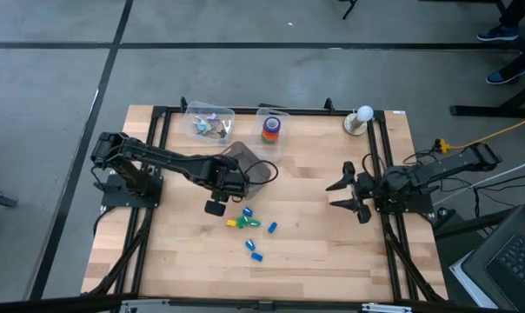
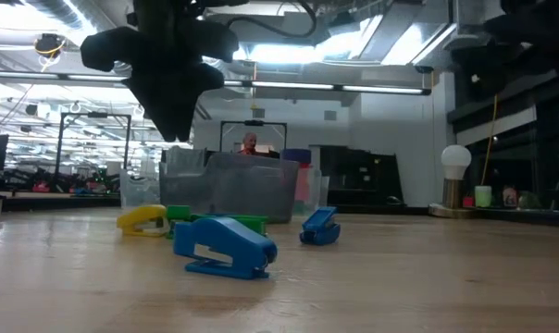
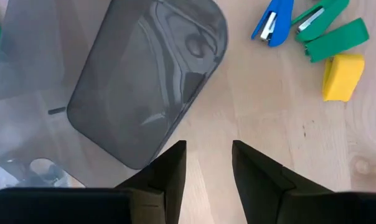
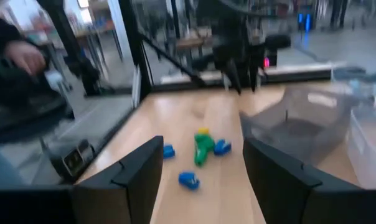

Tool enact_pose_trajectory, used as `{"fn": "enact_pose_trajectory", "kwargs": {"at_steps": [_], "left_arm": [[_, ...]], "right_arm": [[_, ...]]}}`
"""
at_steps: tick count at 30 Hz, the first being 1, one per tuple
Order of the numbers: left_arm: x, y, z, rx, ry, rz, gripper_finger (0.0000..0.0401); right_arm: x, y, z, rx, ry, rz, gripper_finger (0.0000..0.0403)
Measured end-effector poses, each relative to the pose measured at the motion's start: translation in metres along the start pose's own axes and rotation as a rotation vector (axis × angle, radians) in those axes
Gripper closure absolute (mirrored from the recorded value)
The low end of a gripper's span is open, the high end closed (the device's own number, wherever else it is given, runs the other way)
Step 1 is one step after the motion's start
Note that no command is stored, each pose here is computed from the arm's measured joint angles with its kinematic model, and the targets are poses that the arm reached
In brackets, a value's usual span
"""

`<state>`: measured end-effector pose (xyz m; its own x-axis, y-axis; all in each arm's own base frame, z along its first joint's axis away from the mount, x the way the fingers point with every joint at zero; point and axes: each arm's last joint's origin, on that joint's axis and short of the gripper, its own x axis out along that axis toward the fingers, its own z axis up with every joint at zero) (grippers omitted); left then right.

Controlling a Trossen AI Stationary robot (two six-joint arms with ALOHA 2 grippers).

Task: Pick and place Stapler, Stapler remover, tape
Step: Move the black bin to the center of the table

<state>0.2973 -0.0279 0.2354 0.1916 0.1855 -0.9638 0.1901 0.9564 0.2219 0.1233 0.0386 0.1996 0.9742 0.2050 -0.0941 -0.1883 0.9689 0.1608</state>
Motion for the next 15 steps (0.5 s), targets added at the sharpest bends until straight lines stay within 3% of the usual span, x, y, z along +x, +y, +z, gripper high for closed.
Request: {"fn": "enact_pose_trajectory", "kwargs": {"at_steps": [6, 15], "left_arm": [[0.002, 0.008, -0.001, -0.026, 0.006, 0.003, 0.0276], [0.003, 0.015, -0.002, -0.05, 0.011, 0.006, 0.0278]], "right_arm": [[-0.01, -0.007, -0.021, 0.02, -0.129, -0.054, 0.0178], [-0.022, -0.016, -0.018, -0.095, -0.264, -0.344, 0.0178]]}}
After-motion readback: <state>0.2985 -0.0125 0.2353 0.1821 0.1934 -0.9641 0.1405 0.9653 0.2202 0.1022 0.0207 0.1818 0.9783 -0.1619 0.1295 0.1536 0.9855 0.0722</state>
